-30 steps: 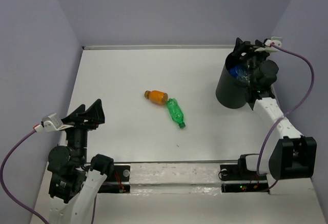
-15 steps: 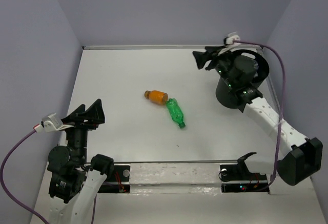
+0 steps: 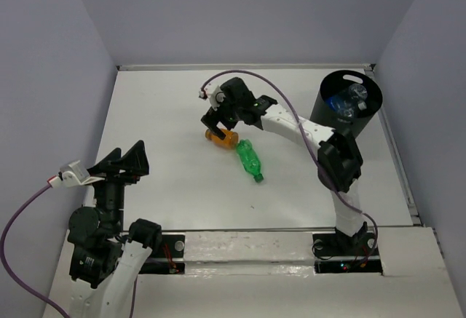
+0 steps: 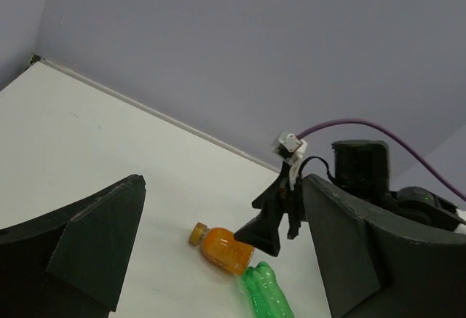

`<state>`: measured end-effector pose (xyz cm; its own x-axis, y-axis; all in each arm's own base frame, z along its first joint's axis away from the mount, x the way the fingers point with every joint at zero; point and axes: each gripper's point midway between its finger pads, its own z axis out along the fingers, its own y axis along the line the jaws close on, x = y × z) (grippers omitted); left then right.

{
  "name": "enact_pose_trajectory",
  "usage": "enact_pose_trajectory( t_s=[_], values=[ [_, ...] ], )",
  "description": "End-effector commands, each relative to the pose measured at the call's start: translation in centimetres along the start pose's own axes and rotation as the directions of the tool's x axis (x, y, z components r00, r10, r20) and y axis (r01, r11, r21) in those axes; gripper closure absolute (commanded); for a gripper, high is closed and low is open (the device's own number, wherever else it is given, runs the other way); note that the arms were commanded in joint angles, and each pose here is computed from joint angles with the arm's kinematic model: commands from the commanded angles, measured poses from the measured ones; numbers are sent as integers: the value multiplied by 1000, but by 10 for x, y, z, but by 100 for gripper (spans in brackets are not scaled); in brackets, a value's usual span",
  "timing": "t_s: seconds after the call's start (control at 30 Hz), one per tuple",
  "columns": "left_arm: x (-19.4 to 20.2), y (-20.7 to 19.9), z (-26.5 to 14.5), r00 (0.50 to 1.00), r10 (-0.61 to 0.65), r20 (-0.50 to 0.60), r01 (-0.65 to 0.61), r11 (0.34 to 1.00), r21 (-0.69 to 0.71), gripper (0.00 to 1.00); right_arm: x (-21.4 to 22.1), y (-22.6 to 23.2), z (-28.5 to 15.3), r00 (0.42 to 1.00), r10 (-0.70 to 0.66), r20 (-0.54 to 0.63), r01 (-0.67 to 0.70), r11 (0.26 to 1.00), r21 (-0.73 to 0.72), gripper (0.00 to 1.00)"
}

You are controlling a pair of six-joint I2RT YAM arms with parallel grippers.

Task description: Put the plastic bottles in the bin

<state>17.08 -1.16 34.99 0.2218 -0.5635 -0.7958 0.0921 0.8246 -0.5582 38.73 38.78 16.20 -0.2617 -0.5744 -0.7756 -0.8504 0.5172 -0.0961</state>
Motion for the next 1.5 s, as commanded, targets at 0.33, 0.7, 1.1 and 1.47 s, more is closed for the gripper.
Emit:
enact_pose_trajectory(
  t_s=[0.33,0.7,1.1,1.47],
  values=[
    [-1,-4,8,1000,18,10,-18,1000,10,1,72,11,63,920,-179,-350,147,982,-115,8],
    [1,-4,9,1000,21,4,-21,1000,9,1,31,-17,103,970,-175,-169,186,981,49,36],
    [1,-5,8,1000,21,3,-21,1000,15,1,-116,-83,-18,934,-68,352,-87,909,407,40],
    [-4,-9,3,1000,2,30,-4,999,54,1,-44,-215,-355,608,-50,792,-709,415,570,39]
  ],
)
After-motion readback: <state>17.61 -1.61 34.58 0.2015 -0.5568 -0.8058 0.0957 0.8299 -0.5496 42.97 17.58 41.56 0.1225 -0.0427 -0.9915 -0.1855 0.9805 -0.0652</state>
